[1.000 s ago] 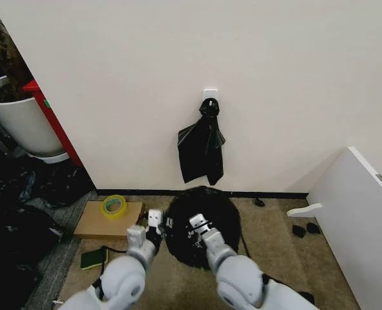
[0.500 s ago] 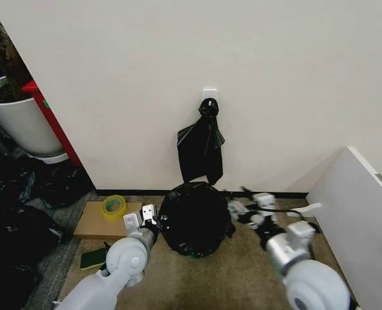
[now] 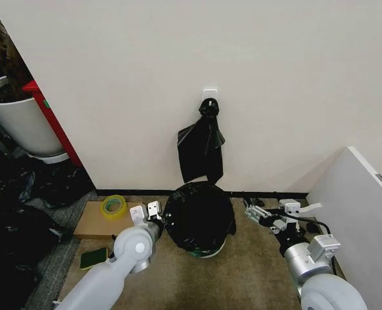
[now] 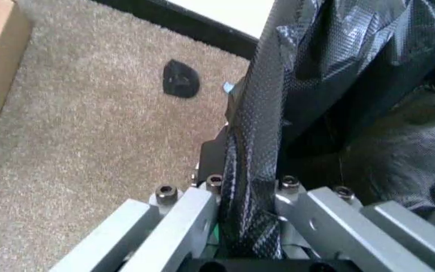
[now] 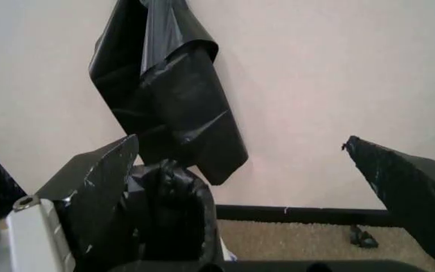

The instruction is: Place the garbage bag over the trash bin.

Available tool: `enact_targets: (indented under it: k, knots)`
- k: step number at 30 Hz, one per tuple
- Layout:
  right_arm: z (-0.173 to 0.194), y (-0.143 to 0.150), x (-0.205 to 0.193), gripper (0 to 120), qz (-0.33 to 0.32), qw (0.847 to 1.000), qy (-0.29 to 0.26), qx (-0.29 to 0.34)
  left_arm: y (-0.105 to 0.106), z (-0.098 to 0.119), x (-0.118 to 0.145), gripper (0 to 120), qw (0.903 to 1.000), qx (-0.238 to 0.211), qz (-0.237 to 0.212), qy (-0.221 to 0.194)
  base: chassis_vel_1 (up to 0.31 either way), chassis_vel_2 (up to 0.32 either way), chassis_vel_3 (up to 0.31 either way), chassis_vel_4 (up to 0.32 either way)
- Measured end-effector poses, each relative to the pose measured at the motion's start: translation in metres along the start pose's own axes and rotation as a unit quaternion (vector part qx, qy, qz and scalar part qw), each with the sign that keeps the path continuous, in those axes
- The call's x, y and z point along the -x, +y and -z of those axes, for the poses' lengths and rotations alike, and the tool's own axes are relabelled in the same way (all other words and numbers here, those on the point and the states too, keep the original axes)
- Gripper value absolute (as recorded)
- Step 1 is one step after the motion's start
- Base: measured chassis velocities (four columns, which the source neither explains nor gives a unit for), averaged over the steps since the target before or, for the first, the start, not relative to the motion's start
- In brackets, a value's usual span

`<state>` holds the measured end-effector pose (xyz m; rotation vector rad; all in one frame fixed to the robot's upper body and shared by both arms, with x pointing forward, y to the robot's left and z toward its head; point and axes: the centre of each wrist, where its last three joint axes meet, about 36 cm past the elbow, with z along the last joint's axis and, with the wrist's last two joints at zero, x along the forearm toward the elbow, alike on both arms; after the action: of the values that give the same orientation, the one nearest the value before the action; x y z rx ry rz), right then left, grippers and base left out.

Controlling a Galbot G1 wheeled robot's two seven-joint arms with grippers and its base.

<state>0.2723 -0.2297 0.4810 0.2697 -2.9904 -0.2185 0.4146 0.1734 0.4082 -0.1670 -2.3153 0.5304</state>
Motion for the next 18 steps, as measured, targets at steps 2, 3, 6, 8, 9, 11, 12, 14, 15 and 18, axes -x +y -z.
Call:
enact_targets:
  k: [2,3,6,8,9,11,12,14,15,18]
  knots:
    - [0.000,0.000,0.000,100,0.000,1.000,0.000,0.000,0.001,-0.001,0.001,9,1.0000,0.001,0.001,0.002,0.000,0.000,0.000,0.000]
    - [0.000,0.000,0.000,100,-0.001,1.000,0.001,0.001,0.001,-0.002,0.001,11,1.0000,0.001,0.002,0.002,0.000,0.000,0.000,0.000]
    - [0.000,0.000,-0.001,100,-0.003,1.000,0.002,0.002,0.004,-0.008,0.002,23,0.9999,0.004,0.008,0.008,0.000,0.000,0.000,0.000]
    - [0.001,0.000,-0.002,100,-0.004,1.000,0.001,0.002,0.006,-0.013,0.002,32,0.9998,0.008,0.013,0.011,0.000,0.000,0.000,0.000]
    - [0.001,0.000,-0.002,100,-0.004,1.000,0.001,0.002,0.006,-0.013,0.002,32,0.9998,0.008,0.013,0.011,0.000,0.000,0.000,0.000]
    - [0.002,0.000,-0.003,100,-0.006,1.000,0.001,0.002,0.008,-0.018,0.000,41,0.9997,0.012,0.017,0.012,0.000,0.000,0.000,0.000]
    - [0.002,0.000,-0.003,100,-0.006,1.000,0.001,0.004,0.009,-0.020,-0.005,47,0.9997,0.015,0.018,0.009,0.000,0.000,0.000,0.000]
    - [0.002,0.000,-0.003,100,-0.007,1.000,0.000,0.005,0.009,-0.019,-0.008,52,0.9997,0.017,0.019,0.006,0.000,0.000,0.000,0.000]
    - [0.002,0.000,-0.003,100,-0.007,1.000,0.000,0.005,0.010,-0.019,-0.011,54,0.9996,0.019,0.019,0.001,0.000,0.000,0.000,0.000]
    - [0.002,-0.001,-0.003,100,-0.008,1.000,-0.001,0.008,0.014,-0.015,-0.024,66,0.9992,0.032,0.017,-0.016,0.000,0.000,0.000,0.000]
